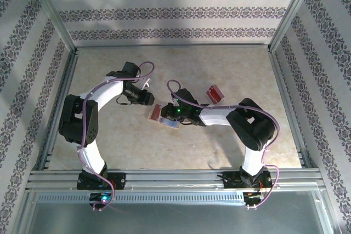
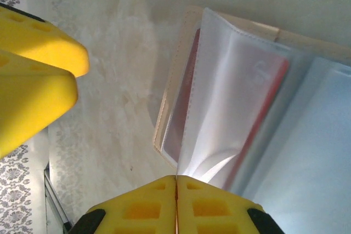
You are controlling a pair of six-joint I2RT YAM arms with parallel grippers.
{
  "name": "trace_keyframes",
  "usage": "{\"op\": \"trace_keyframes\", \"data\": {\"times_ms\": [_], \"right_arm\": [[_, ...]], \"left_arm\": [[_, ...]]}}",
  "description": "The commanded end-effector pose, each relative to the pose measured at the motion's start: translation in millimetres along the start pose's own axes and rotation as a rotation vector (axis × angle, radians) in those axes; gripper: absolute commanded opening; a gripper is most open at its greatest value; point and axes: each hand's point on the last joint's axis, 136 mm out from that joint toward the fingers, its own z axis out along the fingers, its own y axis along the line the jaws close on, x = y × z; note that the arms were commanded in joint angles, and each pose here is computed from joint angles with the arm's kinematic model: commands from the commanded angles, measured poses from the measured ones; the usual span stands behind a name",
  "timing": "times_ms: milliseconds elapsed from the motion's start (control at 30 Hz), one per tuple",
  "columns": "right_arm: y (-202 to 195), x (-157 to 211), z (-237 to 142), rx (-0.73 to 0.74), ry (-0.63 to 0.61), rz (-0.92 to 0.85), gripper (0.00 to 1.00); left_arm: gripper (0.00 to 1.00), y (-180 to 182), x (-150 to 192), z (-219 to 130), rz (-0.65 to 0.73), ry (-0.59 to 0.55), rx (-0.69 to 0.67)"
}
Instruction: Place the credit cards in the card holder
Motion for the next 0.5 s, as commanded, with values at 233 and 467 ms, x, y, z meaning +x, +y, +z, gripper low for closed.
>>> {"op": "trace_keyframes", "data": {"times_ms": [233, 467], "right_arm": [[8, 1, 35, -0.032, 0.063, -0.033, 0.24], [4, 1, 52, -0.022, 0.089, -0.022, 0.32]], "left_arm": [[0.42, 15, -3, -8, -0.041, -0.035, -0.013], [0.45, 17, -6, -13, -0.036, -0.049, -0.022]]}}
